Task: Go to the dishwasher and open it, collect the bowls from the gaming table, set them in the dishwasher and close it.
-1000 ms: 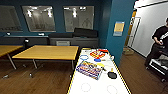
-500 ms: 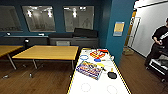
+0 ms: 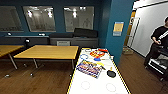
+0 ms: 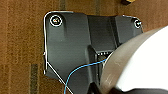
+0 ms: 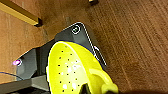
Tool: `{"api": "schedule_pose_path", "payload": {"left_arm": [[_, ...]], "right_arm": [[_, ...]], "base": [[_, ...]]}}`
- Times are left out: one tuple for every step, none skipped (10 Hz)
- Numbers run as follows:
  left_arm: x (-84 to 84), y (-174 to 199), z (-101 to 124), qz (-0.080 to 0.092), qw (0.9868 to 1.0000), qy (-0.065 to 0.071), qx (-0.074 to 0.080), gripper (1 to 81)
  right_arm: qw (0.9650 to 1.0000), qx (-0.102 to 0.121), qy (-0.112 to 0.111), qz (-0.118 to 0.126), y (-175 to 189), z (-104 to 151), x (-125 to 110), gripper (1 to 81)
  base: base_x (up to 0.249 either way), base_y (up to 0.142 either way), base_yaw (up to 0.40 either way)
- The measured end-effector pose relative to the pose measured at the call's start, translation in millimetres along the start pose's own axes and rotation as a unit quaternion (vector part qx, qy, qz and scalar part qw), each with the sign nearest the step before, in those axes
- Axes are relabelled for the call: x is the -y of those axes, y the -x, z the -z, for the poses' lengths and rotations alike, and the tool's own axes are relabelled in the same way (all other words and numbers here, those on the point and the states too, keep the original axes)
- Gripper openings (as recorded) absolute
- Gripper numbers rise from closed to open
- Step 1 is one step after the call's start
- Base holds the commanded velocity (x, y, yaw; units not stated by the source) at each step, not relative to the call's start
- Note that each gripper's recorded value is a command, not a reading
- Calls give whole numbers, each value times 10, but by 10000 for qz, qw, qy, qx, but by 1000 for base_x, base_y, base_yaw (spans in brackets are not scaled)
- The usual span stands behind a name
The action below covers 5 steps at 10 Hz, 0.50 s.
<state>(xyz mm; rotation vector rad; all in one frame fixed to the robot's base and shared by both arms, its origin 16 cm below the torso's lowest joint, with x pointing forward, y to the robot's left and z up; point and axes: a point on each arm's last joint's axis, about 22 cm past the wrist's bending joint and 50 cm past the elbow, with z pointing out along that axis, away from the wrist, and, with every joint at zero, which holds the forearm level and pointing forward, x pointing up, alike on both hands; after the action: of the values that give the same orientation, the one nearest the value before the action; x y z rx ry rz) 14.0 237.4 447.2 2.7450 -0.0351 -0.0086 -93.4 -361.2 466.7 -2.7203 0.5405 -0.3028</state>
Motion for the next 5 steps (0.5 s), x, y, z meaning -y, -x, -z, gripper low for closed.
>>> {"api": "schedule_pose_path", "payload": {"left_arm": [[9,-5,1,-3,10000,-8,-4,10],[25,-39,4,-14,10000,-20,-26,10],[20,-47,4,-34,10000,-14,-40,10],[19,-5,-6,-34,10000,-24,-22,10],[35,52,-23,-25,10000,-67,14,10]], "right_arm": [[10000,-13,-10,3,-18,-10,13,10],[10000,-17,-32,-5,-25,-32,47,10],[10000,-3,-55,-12,9,-46,78,10],[10000,27,-82,1,58,-54,108,10],[9999,42,-109,42,66,-63,130,10]], "base": [[-98,0,0],[-103,0,0],[-104,0,0],[-104,0,0],[-108,0,0]]}}
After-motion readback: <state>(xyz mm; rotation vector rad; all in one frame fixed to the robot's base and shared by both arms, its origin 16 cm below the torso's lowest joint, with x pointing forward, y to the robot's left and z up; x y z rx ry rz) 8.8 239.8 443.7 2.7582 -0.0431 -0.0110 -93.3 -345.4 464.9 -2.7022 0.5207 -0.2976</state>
